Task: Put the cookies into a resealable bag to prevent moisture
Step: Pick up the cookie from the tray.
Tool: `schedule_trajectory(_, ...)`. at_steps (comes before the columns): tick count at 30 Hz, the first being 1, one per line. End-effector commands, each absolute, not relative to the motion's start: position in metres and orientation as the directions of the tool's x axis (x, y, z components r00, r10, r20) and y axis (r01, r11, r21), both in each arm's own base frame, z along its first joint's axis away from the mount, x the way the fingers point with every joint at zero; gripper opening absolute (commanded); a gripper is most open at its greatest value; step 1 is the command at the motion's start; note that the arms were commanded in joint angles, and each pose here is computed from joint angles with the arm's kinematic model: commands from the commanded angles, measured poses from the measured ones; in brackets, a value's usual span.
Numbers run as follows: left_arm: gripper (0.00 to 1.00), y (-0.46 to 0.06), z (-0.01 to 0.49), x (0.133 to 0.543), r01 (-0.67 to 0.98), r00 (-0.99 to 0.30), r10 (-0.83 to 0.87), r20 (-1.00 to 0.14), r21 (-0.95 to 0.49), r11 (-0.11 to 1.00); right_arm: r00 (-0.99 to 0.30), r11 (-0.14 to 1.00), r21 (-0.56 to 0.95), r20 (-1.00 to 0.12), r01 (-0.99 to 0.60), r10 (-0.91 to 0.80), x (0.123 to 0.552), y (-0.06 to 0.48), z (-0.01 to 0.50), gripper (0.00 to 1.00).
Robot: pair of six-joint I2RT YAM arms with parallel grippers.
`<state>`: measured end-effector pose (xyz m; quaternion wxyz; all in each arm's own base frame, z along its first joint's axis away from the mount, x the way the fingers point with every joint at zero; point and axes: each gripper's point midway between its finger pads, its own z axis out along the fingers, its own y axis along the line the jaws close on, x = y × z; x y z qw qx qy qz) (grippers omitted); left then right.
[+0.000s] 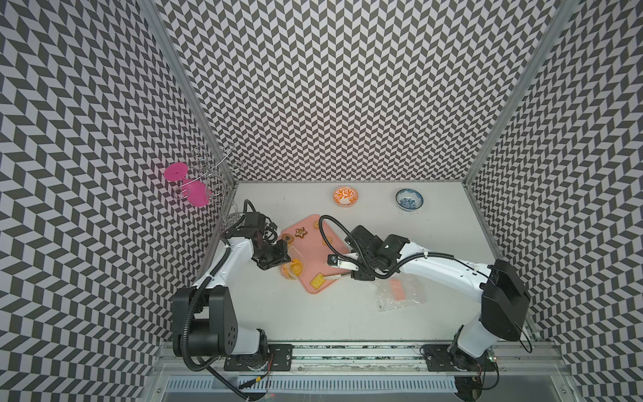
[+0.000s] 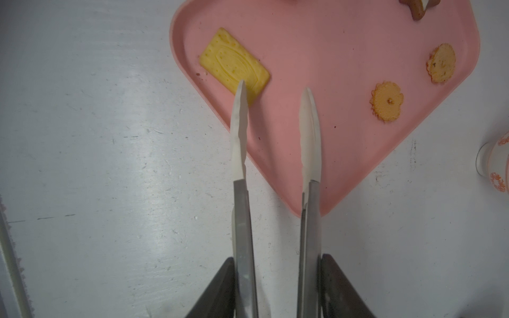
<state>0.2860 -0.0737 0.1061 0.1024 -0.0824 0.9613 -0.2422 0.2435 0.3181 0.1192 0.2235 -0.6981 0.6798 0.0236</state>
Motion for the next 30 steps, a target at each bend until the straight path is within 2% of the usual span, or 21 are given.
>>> schedule_trajectory(1,0.00,-0.074,0.112,0.287,-0.081,-0.962,-0.197,-0.191,-0.490,0.868,0.119,0.009,-0.329,-0.365,-0.944,-0.923,0.243,0.320,0.136,0.48)
schedule_trajectory(7,0.00,-0.075,0.108,0.289,-0.084,-0.963,-0.198,-0.183,-0.494,0.865,0.136,-0.014,-0.316,-0.365,-0.949,-0.921,0.239,0.321,0.133,0.50)
schedule_trajectory(12,0.00,-0.075,0.110,0.289,-0.077,-0.963,-0.192,-0.189,-0.491,0.868,0.181,-0.062,-0.282,-0.418,-0.957,-0.890,0.228,0.337,0.140,0.50)
schedule_trajectory(26,0.00,-0.076,0.106,0.289,-0.078,-0.964,-0.193,-0.184,-0.499,0.863,0.230,-0.117,-0.293,-0.388,-0.949,-0.893,0.233,0.364,0.128,0.51)
schedule_trajectory(30,0.00,-0.076,0.107,0.290,-0.076,-0.964,-0.192,-0.186,-0.500,0.863,0.195,-0.086,-0.299,-0.360,-0.950,-0.912,0.242,0.364,0.118,0.50)
